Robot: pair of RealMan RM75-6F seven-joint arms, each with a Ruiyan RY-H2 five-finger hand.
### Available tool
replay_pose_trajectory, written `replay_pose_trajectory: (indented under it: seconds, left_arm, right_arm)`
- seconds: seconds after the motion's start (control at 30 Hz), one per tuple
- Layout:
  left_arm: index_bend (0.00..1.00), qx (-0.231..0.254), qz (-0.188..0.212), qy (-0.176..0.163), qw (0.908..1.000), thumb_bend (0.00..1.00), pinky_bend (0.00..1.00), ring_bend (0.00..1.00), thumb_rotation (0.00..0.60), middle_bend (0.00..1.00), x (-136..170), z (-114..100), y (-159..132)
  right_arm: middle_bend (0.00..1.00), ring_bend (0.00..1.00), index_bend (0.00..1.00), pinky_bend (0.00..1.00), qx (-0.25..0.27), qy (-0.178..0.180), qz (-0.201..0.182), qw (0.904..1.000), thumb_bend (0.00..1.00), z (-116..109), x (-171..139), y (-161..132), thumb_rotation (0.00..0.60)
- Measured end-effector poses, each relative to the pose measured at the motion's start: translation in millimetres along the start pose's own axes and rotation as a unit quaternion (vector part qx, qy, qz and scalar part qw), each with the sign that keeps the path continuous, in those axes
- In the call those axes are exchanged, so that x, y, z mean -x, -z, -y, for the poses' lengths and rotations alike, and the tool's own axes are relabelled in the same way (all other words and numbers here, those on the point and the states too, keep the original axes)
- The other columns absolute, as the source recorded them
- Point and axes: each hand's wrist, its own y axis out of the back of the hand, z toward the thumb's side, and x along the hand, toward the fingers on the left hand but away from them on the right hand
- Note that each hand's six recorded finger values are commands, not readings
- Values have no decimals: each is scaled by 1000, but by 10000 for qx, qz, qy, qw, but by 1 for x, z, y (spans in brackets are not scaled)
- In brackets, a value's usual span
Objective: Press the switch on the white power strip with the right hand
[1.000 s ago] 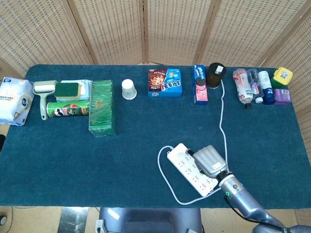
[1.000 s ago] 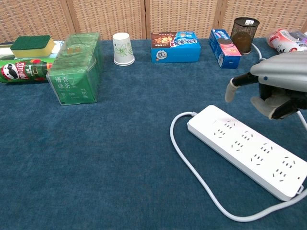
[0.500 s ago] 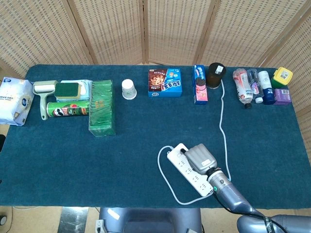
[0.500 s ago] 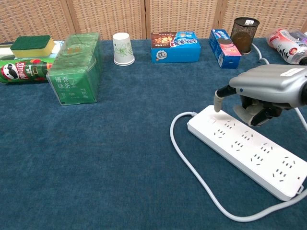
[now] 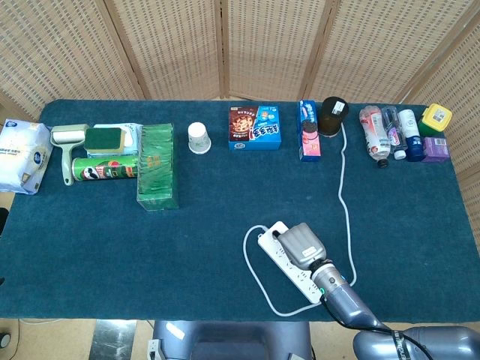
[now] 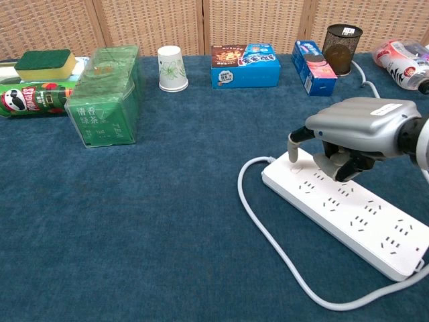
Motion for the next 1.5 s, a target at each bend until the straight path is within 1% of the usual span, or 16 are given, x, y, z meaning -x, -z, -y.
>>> replay_pose_trajectory:
  seconds: [0.23, 0.47, 0.83, 1.3, 1.5]
  left_arm:
    - [0, 10, -23, -2, 10000, 46, 0, 0, 600, 0, 0, 0, 2]
    - [0, 11, -2, 8, 10000, 47, 0, 0, 600, 0, -1, 0, 1]
    - [0, 22, -49, 18, 10000, 47, 0, 0, 600, 0, -1, 1, 5]
    - [0, 37, -43, 31, 10000, 47, 0, 0, 600, 0, -2, 2, 6]
    - [0, 44, -36, 23, 10000, 48, 0, 0, 600, 0, -3, 2, 6]
  right_arm:
    - [1000, 1000, 312, 1000, -24, -39, 78, 10000, 794, 2, 1, 2, 600]
    - [1000, 1000, 314, 1000, -48, -97, 83, 9999, 793, 8, 1, 1, 600]
    - [1000, 1000, 317, 1000, -130, -114, 103, 9998, 793, 9, 6, -4, 600]
    - [1000, 1000, 322, 1000, -149, -199, 176, 9995, 793, 17, 5, -2, 600]
    - [1000, 1000, 322, 1000, -237, -175, 139, 9995, 793, 20, 7, -8, 600]
